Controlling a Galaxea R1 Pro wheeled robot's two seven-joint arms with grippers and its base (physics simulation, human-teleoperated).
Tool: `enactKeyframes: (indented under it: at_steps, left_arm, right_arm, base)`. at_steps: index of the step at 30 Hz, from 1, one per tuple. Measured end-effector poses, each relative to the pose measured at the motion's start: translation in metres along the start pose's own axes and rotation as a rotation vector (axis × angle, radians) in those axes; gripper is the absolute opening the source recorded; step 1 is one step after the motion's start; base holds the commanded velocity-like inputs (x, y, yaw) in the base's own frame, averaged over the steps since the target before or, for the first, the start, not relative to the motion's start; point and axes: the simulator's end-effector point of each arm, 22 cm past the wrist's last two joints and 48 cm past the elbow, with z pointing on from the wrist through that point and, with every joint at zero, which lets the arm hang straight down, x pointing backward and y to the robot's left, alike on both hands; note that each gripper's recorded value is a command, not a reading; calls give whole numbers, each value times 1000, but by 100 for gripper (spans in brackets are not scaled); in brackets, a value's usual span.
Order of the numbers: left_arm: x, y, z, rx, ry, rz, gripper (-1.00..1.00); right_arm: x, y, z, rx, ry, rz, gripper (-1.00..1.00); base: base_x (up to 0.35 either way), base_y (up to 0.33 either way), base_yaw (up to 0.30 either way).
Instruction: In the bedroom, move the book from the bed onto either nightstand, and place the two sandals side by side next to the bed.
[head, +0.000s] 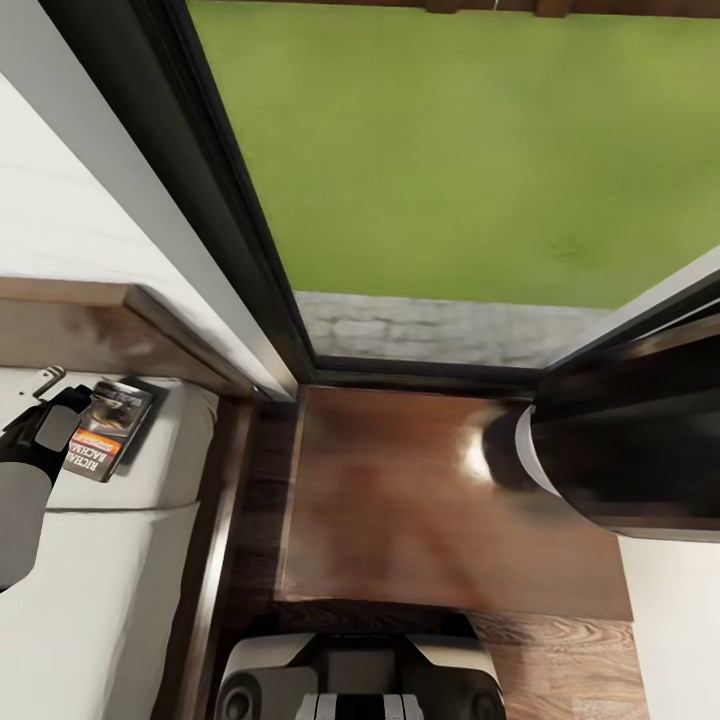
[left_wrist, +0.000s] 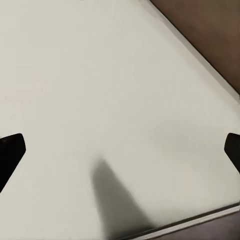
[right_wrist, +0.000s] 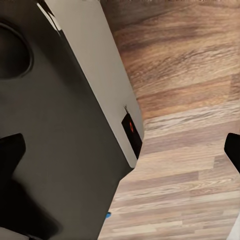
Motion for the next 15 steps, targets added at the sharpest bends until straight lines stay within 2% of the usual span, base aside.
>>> enactKeyframes:
  at_steps: [15]
  left_arm:
    - [3,0,2,0,0,0,100]
  right_arm:
    - [-1,0,3,0,0,0,100]
  base:
    - [0,0,0]
